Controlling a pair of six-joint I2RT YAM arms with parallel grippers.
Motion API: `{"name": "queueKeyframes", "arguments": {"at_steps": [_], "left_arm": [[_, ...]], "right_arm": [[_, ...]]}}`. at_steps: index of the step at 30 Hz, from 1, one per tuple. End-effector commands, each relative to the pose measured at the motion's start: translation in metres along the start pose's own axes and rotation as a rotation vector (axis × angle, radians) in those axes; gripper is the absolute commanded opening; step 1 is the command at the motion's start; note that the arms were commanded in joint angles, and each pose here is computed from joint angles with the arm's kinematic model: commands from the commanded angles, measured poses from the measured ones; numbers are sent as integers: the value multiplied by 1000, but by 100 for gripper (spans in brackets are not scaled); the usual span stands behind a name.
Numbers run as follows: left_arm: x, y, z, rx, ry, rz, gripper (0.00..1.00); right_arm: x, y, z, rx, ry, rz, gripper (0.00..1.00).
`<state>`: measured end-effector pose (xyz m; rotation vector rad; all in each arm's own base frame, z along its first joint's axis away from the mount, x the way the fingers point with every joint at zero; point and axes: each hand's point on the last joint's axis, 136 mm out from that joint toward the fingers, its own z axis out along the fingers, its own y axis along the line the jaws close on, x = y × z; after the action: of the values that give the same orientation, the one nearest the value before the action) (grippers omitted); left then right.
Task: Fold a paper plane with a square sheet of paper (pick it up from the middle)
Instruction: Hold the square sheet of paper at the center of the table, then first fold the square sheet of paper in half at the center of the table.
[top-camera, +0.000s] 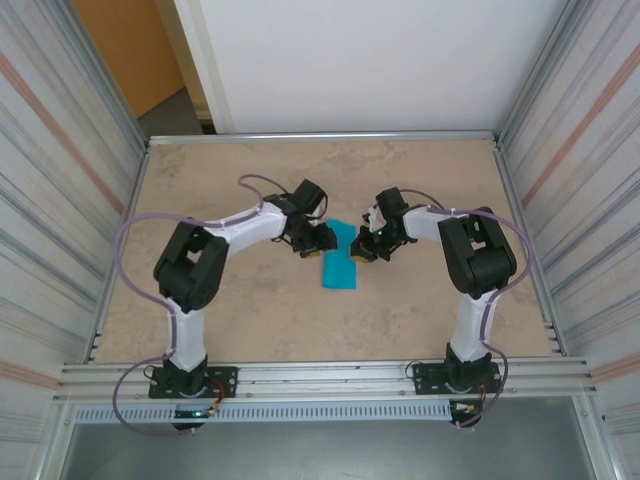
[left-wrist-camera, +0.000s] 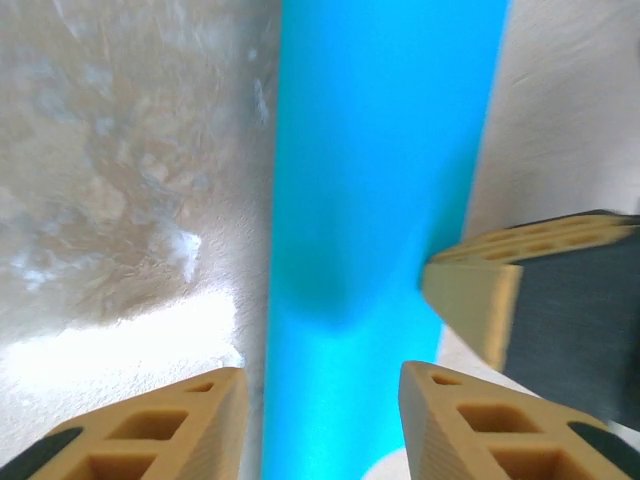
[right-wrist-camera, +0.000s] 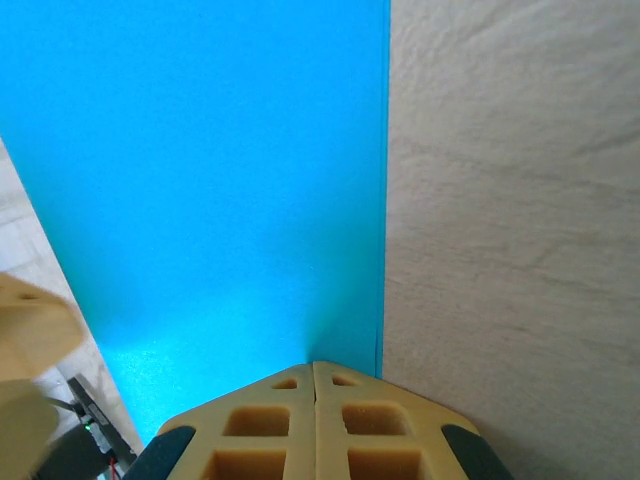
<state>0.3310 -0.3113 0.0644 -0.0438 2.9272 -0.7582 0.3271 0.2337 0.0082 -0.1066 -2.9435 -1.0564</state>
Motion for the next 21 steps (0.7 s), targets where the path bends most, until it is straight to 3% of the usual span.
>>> {"name": "queueKeyframes", "arguments": {"at_steps": [1, 5, 11, 21], "left_arm": [[-7, -36, -19, 184, -31, 90, 40], [4, -52, -7, 283, 33, 119, 31], [13, -48, 18, 270, 116, 103, 19], [16, -28, 50, 209, 184, 52, 12]], "right_arm": [[39, -93, 27, 350, 107, 89, 5], [41, -96, 28, 370, 117, 82, 5], [43, -99, 27, 386, 128, 82, 5], [46, -102, 26, 410, 145, 84, 6]]}}
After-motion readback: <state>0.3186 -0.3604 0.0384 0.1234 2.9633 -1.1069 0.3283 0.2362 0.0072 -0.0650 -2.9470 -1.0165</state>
